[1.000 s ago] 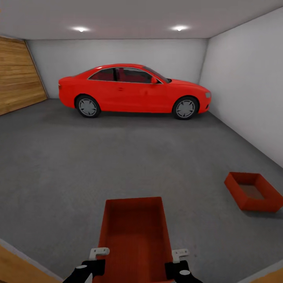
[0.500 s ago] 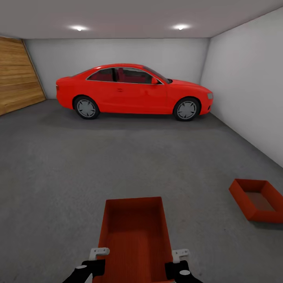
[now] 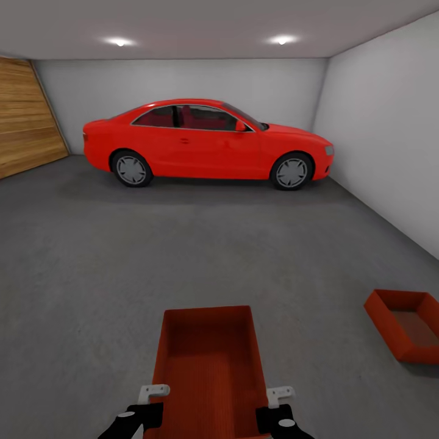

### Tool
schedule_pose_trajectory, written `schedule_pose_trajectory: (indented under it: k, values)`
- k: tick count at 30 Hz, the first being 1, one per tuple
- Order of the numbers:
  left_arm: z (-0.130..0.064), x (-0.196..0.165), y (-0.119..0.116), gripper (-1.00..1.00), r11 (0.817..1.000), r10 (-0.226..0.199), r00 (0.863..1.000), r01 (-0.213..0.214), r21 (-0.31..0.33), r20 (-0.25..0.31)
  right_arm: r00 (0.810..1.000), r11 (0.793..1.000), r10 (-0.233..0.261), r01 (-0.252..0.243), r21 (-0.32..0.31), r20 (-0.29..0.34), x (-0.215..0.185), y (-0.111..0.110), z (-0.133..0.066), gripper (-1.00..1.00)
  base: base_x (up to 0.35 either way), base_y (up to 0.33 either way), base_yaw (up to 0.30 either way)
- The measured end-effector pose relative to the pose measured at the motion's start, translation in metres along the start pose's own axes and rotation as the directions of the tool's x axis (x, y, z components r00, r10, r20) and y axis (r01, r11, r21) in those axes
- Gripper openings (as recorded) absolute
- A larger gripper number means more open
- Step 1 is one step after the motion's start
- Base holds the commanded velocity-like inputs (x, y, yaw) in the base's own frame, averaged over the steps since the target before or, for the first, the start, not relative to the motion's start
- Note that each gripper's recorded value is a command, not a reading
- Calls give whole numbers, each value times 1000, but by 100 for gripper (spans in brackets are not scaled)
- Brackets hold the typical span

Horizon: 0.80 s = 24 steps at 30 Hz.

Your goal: Move the two storage containers from the living room to the garage. In the garage, place one container on the floor and stack the other container on top of it (either order is fine).

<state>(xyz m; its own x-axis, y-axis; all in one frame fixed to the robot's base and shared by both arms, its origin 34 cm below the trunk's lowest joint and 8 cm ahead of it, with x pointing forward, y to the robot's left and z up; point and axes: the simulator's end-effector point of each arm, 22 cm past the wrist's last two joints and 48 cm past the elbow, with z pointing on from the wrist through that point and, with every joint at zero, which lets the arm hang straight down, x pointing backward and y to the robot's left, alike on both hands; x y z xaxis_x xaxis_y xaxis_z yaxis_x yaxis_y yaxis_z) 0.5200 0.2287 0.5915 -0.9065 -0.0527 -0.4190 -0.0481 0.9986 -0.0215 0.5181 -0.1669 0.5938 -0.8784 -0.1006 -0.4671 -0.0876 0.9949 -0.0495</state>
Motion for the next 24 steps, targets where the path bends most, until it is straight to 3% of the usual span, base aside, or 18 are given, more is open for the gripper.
schedule_pose_trajectory:
  k: [24]
  values:
    - [0, 1, 0, -100, 1000, 0, 1000, 0, 0, -3, 1000, 1000, 0, 0, 0, -3, 1, 0, 0, -100, 324, 0, 0]
